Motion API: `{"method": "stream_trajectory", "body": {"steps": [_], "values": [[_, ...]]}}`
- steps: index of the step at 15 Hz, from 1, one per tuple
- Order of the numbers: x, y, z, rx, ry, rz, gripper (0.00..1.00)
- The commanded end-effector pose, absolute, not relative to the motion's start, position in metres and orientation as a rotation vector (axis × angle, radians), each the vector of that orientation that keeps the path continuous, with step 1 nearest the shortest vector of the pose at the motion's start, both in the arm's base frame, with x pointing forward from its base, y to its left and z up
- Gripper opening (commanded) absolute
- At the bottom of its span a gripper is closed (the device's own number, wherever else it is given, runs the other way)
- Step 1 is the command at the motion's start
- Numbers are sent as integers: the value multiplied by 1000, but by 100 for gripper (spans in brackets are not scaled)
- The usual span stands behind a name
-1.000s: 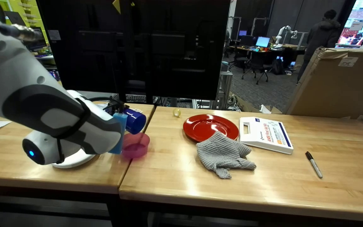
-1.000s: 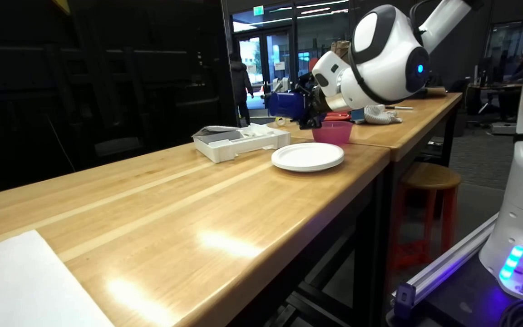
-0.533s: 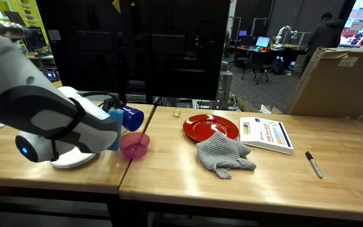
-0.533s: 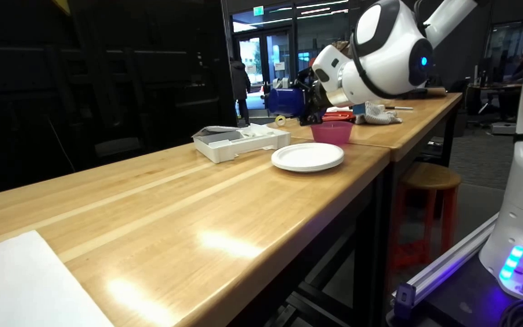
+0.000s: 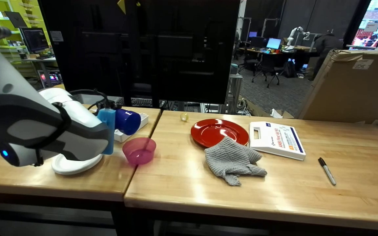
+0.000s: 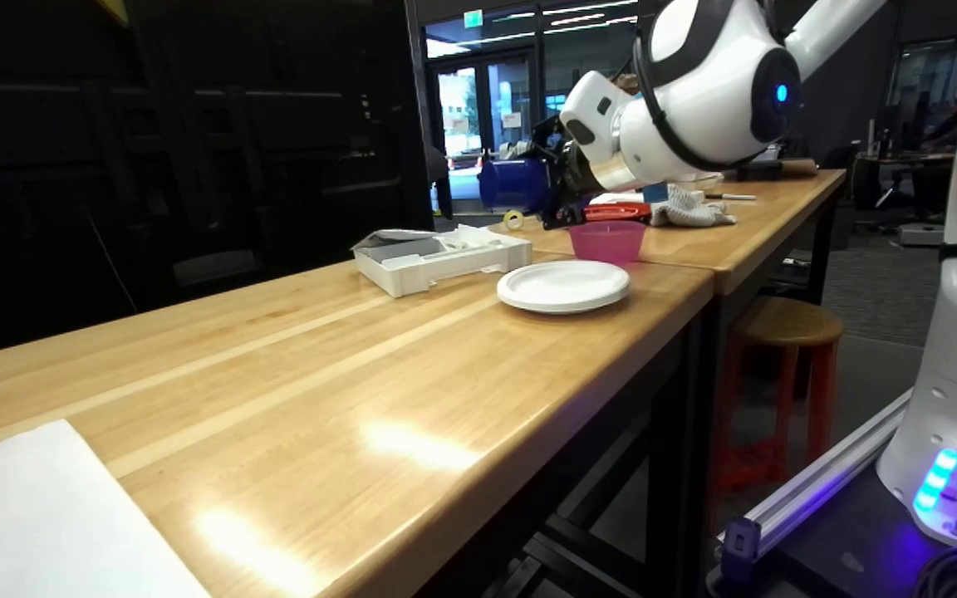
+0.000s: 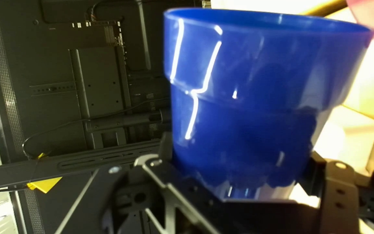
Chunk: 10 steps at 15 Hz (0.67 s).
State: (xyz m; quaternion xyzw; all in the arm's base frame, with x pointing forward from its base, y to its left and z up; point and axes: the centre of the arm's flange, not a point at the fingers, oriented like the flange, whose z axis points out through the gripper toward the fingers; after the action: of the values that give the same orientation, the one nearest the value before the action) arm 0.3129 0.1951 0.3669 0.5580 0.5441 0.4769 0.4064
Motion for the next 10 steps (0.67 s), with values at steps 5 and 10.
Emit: {"method": "stream_trajectory", "body": {"steps": [5,10], "values": [[286,192,366,1421,1390,1244,58],[287,192,360,1502,1390,1305,58]]}}
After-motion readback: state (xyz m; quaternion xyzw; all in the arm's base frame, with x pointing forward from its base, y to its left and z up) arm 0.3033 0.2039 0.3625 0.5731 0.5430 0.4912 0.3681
